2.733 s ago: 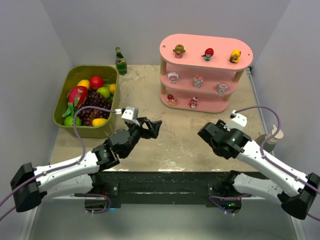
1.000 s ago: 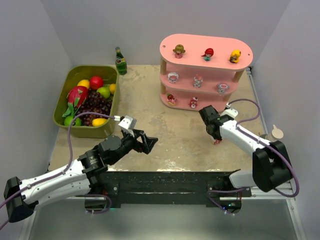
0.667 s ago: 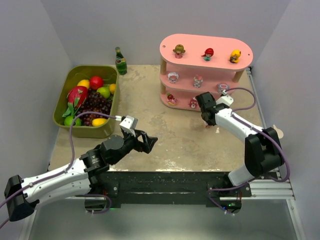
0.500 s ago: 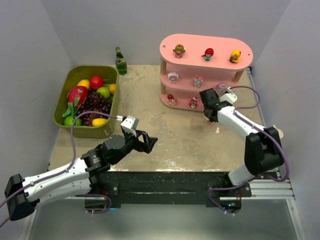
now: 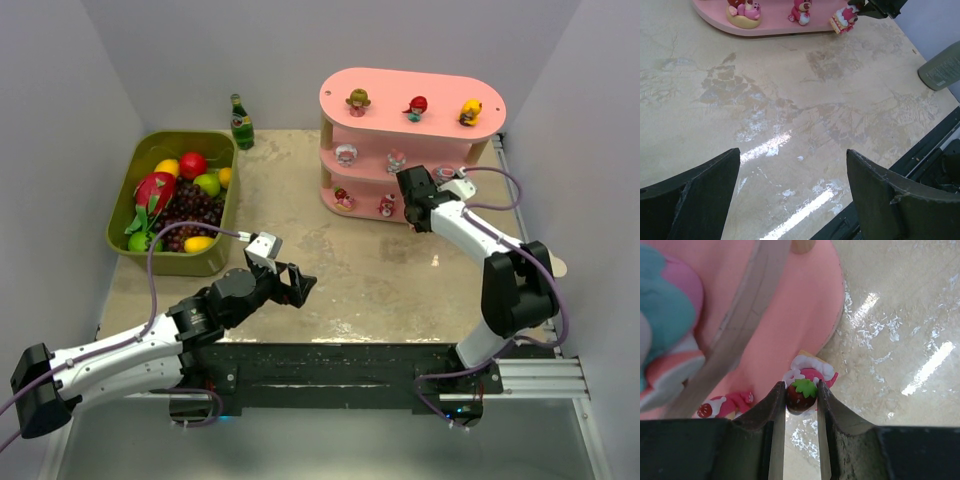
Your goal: Place and organize the plastic toys onto the shelf
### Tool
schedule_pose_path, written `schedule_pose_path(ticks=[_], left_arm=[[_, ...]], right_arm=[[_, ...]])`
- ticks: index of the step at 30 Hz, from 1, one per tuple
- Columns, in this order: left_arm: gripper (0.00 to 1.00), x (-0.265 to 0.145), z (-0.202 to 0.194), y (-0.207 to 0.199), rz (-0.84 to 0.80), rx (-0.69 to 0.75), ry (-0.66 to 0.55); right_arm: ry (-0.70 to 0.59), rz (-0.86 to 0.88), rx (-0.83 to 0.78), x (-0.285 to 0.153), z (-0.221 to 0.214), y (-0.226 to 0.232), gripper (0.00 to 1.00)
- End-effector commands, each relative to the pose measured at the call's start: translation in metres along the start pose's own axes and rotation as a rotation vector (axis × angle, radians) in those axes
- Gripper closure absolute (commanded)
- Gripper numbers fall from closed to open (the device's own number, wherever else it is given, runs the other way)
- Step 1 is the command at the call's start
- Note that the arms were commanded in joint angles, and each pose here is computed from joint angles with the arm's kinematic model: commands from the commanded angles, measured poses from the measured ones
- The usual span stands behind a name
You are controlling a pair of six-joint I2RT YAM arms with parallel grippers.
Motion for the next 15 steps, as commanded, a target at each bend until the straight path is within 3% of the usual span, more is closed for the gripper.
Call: schedule_pose_path(ticks=[1,15], left_arm=[[0.09,0.002,0.006,0.0,-0.001,0.008,-0.038],[0.09,0.003,0.003,0.0,0.006,0.015,-0.029]], right_arm=[[-0.092,0.023,0.092,0.0,0.013,0.018,1.0],[-0.149,-0.006,0.122,0.011,0.013,0.018,1.0]])
Point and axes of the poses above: each gripper's point midway between its finger pads, its own x axis out along the fingers, its own y axis along the line the jaws close on, z = x × y, the point moved 10 cm from there along -x, back along the fingers, and after that the axes turned 14 degrees about x, right-handed, at the moved point
